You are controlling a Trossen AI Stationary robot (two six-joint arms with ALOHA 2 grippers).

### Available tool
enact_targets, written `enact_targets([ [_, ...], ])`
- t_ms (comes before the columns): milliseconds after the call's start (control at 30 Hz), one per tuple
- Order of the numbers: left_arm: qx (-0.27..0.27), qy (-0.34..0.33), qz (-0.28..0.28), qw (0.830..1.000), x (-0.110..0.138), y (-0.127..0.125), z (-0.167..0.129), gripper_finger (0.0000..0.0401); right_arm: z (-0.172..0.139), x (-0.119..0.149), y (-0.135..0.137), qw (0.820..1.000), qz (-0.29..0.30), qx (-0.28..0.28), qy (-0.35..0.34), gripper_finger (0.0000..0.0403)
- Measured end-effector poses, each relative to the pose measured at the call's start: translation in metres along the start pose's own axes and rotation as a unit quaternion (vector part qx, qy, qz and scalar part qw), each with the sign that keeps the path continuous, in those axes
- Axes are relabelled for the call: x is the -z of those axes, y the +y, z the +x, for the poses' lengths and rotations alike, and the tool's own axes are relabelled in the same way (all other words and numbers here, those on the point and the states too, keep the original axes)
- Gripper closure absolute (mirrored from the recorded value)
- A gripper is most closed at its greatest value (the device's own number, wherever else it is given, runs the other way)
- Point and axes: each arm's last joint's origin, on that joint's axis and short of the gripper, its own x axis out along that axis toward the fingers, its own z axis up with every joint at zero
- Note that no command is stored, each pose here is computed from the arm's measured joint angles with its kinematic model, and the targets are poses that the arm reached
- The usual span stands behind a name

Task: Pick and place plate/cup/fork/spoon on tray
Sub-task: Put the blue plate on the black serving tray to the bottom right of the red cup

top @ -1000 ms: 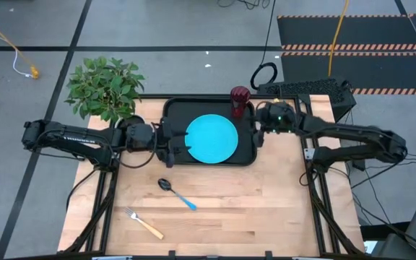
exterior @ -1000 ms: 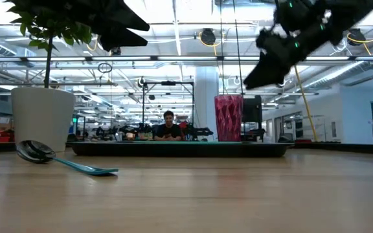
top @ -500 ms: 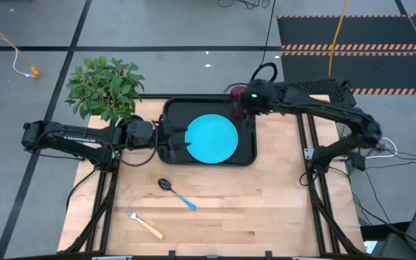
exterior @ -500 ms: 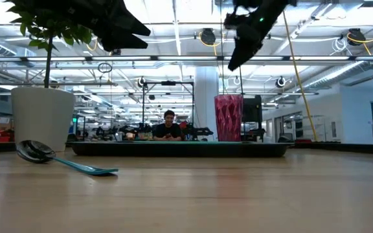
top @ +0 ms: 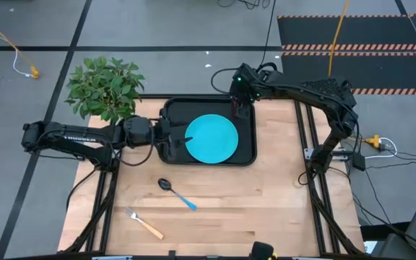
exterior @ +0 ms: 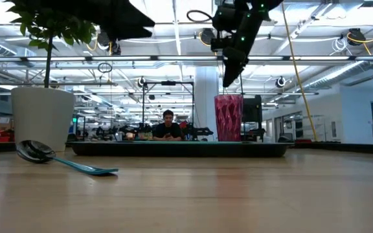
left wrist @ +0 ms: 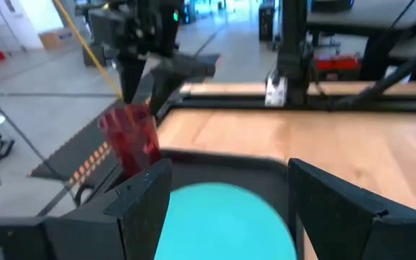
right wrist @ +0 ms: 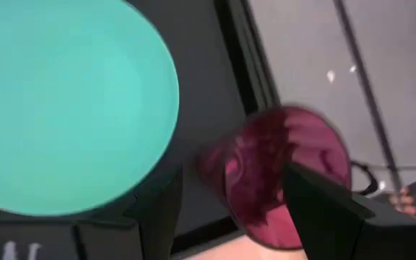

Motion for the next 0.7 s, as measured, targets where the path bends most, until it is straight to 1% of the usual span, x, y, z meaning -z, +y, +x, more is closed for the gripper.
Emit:
enact_targets([
  [200, -0.02, -0.002, -0.009, 1.0, 0.0, 0.009, 0.002, 0.0123, 0.015, 0.002, -0.011, 1.0, 0.013, 0.001, 0.015, 0.0177],
  [267, -0.026, -0.007, -0.016, 1.0, -0.001, 0.012, 0.002, 0.0123, 0.021, 0.003, -0.014, 1.0, 0.016, -0.011, 0.018, 0.0177],
  [433, -0.032, -0.004, -0.021, 0.999, 0.0, 0.015, 0.002, 0.0123, 0.036, 0.006, -0.014, 0.999, 0.015, -0.018, 0.045, 0.0177],
  [700, -0.032, -0.004, -0.023, 0.999, 0.0, 0.015, 0.002, 0.0123, 0.035, 0.01, -0.015, 0.997, 0.016, -0.021, 0.066, 0.0177],
])
